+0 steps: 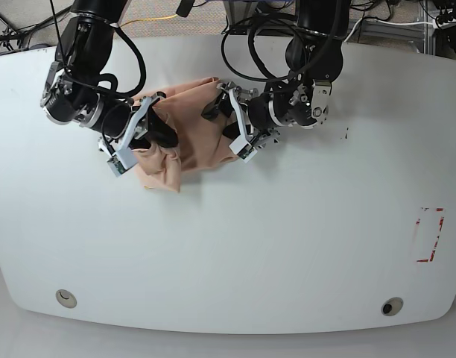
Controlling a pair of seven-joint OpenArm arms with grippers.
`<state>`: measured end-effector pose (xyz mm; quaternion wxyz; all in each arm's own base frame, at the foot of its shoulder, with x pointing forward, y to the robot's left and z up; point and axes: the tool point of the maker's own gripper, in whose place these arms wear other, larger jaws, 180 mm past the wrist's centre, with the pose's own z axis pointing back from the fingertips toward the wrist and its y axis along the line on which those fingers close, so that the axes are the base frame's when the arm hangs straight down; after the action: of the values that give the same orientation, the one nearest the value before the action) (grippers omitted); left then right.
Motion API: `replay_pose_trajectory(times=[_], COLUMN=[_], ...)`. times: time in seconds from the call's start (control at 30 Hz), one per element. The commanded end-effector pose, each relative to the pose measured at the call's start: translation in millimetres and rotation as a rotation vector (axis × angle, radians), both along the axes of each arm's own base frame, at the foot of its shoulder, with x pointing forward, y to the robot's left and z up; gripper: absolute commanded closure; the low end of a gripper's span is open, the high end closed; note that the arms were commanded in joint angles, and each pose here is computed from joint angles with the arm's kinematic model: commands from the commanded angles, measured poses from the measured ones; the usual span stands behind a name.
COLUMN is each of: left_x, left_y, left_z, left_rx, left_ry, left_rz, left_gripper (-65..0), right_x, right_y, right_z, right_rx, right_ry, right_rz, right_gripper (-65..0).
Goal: Fold the T-shirt properly
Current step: 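Fold both ends of the shirt together toward the middle with both grippers, then regrasp the folded bundle with both grippers and flatten it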
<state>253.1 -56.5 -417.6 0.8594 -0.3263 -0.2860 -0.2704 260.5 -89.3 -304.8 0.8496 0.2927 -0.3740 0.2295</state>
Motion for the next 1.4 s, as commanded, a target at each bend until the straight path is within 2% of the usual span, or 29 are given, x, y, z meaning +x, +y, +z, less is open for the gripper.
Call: replay_pose_trajectory(times=[0.0,0.2,0.23,0.3,0.47,0.5,0.6,0.77,1.0,1.2,1.37], left_x=[-22.5,-21.8,-21.8,-20.5,-6.1,-3.2,2.1,7.2,26.1,35.4,40.6], left_y=[17.3,15.7,15.7,17.1,18.7,18.7,17.4,8.9,39.1,102.6,150.3], left_z=[-28.9,-27.9,-27.9,-27.0,-3.2,2.0,15.5,36.8,66.9,99.2,116.9], left_rx=[0.153,0.148,0.148,0.149,0.140,0.138,0.124,0.028,-0.065,-0.075,-0.062], left_ry=[0.093,0.091,0.091,0.087,0.001,-0.017,-0.060,-0.085,-0.140,-0.236,-0.288], left_rz=[-0.043,-0.044,-0.044,-0.044,-0.028,-0.025,-0.018,-0.005,0.099,0.240,0.303], left_gripper=[-38.5,-38.5,-38.5,-38.5,-38.5,-38.5,-38.5,-38.5,-38.5,-38.5,-38.5], right_x=[5.0,0.5,1.4,3.2,-0.8,-2.4,-7.1,-17.6,-28.6,-40.2,-47.9], right_y=[15.7,32.7,29.9,25.1,11.8,11.5,17.9,29.6,49.8,77.3,100.6], right_z=[11.2,-3.8,-6.7,-10.4,-17.5,-17.7,-8.9,-8.1,-9.0,-9.0,-4.3], right_rx=[0.016,-0.070,-0.095,-0.135,-0.191,-0.189,-0.156,-0.116,-0.088,-0.066,-0.049], right_ry=[-0.055,-0.041,-0.039,-0.037,-0.021,-0.019,-0.039,-0.029,-0.019,-0.018,-0.034], right_rz=[0.043,0.103,0.097,0.088,0.084,0.091,0.110,0.145,0.213,0.305,0.393], right_gripper=[-0.6,-1.1,-3.0,-11.9,-41.9,-45.7,-51.7,-51.4,-50.1,-47.9,-47.9])
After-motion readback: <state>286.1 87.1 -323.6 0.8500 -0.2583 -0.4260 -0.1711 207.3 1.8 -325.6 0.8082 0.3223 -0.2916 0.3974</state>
